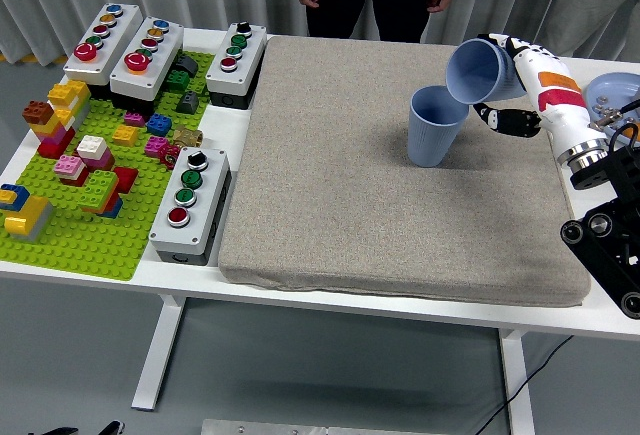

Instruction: Pick cup pour cup place

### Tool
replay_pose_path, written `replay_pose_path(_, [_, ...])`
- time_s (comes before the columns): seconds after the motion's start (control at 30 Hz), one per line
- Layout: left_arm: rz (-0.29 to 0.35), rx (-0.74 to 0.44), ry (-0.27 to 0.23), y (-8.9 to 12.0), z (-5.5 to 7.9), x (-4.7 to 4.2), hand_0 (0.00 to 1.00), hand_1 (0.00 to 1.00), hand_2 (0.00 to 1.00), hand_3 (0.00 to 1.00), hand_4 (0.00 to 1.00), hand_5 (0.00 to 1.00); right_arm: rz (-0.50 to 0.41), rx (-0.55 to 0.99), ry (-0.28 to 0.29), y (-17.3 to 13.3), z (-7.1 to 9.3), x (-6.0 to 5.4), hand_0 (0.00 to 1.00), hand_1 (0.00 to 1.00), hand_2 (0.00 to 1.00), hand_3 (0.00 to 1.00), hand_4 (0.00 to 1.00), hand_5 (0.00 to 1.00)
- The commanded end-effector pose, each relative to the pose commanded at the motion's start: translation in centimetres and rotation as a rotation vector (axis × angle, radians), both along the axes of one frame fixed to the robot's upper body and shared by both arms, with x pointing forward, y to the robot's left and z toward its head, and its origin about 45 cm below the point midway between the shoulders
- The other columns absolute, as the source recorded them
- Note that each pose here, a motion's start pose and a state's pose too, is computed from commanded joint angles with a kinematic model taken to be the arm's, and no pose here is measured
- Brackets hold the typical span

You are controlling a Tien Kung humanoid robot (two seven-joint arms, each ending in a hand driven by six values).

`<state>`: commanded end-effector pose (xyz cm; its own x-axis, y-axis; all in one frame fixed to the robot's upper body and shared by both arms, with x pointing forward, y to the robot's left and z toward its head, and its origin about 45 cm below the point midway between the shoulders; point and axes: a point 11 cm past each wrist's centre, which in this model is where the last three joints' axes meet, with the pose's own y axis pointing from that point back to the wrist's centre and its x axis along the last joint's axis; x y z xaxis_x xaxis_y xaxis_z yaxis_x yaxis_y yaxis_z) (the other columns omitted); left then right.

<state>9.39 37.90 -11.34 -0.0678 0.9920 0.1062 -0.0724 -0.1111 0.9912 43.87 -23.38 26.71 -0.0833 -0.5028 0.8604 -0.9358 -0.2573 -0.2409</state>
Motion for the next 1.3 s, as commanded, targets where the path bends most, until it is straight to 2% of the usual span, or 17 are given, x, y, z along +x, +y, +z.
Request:
replay_pose_path(0.27, [0.000,0.002,0.004,0.12,-0.02,-0.24,0.781,0.787,0.856,0.731,0.516,0.973,0.016,-0.054,-0.012,0.27,0.06,0.09,0.877,0.743,0.620,0.685,0.712,0.039])
replay_pose_path(1.3, [-0.002,0.005,-0.005,0.23,0.10,0.19,0.782,0.787,0.856,0.733,0.521,0.973,0.024,-0.128,-0.039,0.07,0.19,0.62,0.877,0.740,0.613,0.675,0.705,0.033])
